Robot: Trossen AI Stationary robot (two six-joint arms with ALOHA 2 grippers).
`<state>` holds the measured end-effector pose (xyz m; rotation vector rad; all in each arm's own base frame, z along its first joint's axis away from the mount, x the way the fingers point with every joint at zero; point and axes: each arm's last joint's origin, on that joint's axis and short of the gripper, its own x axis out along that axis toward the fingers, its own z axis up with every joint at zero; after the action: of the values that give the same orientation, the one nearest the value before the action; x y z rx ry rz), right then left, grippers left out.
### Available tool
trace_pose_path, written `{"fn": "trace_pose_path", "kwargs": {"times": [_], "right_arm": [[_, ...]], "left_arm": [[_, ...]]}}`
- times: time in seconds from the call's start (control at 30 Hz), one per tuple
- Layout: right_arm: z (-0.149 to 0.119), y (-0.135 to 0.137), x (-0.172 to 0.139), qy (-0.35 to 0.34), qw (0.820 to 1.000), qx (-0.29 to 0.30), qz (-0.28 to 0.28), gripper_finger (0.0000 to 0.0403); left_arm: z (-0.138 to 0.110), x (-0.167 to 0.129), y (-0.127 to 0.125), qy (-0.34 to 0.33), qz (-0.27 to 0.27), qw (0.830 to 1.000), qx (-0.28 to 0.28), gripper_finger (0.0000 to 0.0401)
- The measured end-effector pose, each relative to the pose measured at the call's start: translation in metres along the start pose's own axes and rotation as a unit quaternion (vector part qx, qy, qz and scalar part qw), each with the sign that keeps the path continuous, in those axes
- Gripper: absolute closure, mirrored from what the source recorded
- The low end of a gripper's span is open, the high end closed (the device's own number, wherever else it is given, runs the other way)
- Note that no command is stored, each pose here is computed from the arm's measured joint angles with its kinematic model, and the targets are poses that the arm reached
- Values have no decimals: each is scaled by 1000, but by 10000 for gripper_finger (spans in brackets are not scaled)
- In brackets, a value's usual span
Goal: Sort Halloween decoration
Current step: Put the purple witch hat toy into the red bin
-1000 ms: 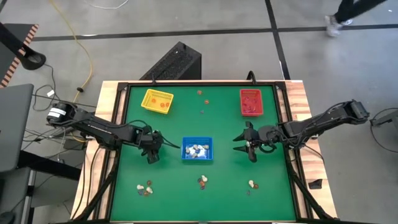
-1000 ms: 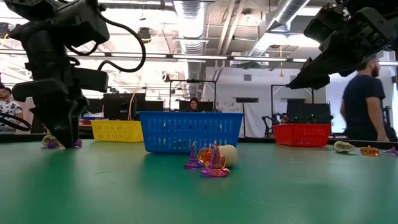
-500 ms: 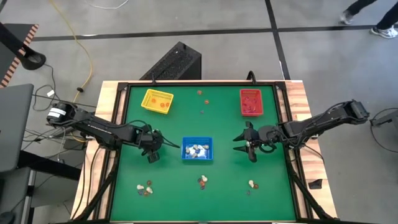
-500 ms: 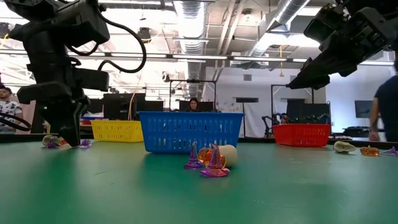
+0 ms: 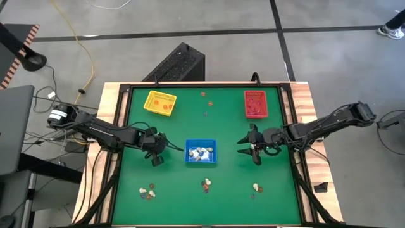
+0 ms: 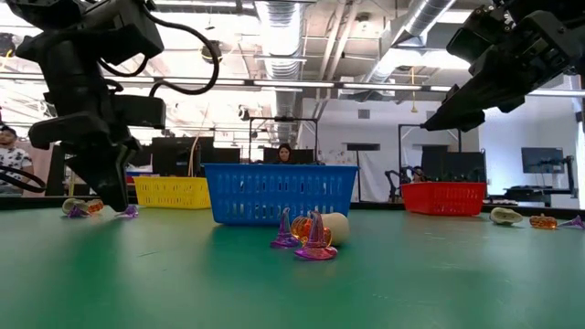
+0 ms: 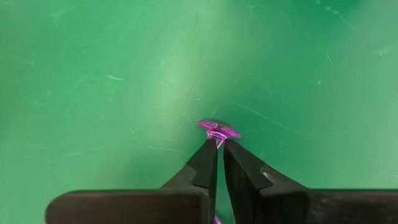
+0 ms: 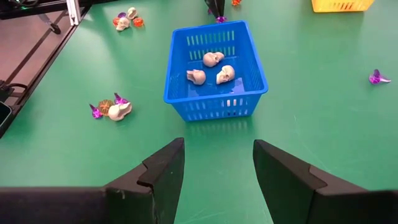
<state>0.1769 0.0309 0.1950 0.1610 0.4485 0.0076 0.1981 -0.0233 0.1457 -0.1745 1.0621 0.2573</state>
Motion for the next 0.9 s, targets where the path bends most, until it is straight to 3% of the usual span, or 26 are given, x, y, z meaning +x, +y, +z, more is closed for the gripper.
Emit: {"fn": "trace_pose_path", "kwargs": {"times": [0.43, 0.9], "right_arm": [[0, 0, 0, 0, 1000, 0, 0, 182], [0, 0, 0, 0, 1000, 0, 0, 182]], "left_arm": [[0, 0, 0, -2, -1, 1000, 19, 322], [-25, 15, 7, -7, -5, 1000, -2, 373]]}}
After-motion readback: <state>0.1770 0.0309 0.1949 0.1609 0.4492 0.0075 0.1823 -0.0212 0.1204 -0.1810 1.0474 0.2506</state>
